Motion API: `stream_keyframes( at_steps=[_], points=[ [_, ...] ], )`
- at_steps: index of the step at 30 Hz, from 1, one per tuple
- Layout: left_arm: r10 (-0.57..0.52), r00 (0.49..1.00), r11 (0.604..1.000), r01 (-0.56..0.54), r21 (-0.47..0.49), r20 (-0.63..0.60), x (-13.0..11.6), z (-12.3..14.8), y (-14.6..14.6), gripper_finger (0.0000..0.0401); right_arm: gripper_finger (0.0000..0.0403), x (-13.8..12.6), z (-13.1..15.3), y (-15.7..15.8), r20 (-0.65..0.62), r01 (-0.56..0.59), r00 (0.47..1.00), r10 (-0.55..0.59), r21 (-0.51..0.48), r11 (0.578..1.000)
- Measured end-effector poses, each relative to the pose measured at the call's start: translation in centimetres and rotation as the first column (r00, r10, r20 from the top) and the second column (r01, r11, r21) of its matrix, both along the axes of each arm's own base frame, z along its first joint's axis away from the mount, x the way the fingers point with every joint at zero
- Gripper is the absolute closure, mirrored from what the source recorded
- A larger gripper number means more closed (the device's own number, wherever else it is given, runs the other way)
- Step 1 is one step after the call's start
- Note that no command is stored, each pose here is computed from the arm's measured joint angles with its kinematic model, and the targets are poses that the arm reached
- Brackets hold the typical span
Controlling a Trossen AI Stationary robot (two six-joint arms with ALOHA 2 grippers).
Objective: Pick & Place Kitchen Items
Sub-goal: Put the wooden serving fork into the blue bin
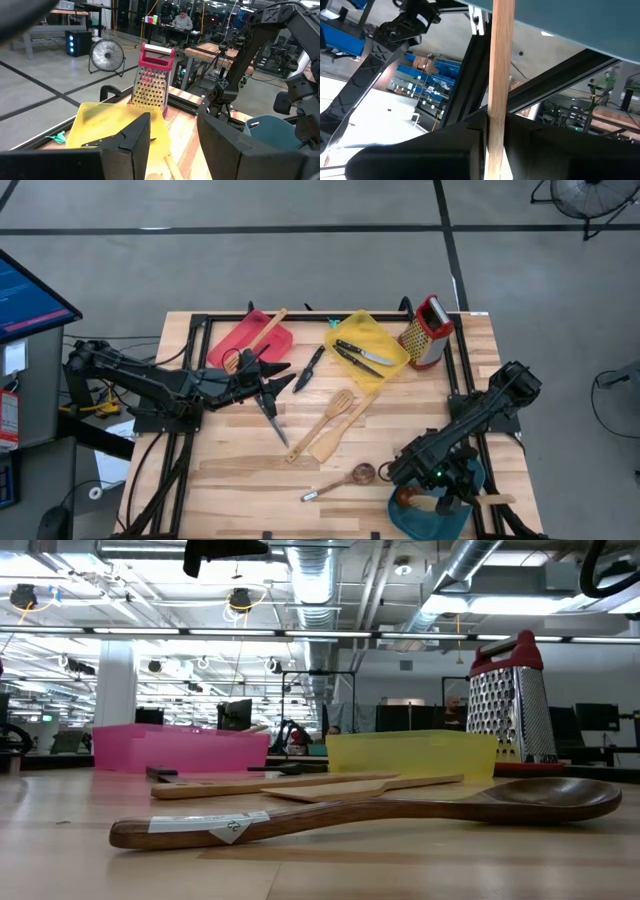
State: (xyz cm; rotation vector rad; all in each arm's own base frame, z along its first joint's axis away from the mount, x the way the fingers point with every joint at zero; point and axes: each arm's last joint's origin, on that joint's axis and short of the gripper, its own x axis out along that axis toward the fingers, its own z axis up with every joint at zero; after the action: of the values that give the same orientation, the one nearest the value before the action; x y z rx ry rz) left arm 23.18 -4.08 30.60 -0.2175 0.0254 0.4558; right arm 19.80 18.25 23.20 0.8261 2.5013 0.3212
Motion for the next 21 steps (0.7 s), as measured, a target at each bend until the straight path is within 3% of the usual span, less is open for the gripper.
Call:
stream_keyframes(
  at_steps=[9,21],
  points=[
    [0.0,1.0,1.0,0.0,0.0,-0.002,0.0,-0.02,0.0,0.0257,0.034,-0.02,-0.04,-0.05,0.0,-0.004,1.0,0.004,-0.031,1.0],
    [0.0,1.0,1.0,0.0,0.001,-0.003,0.0,-0.03,0.0,0.0257,0.034,-0.03,-0.04,-0.06,-0.003,-0.003,1.0,0.003,-0.033,0.999]
  ],
)
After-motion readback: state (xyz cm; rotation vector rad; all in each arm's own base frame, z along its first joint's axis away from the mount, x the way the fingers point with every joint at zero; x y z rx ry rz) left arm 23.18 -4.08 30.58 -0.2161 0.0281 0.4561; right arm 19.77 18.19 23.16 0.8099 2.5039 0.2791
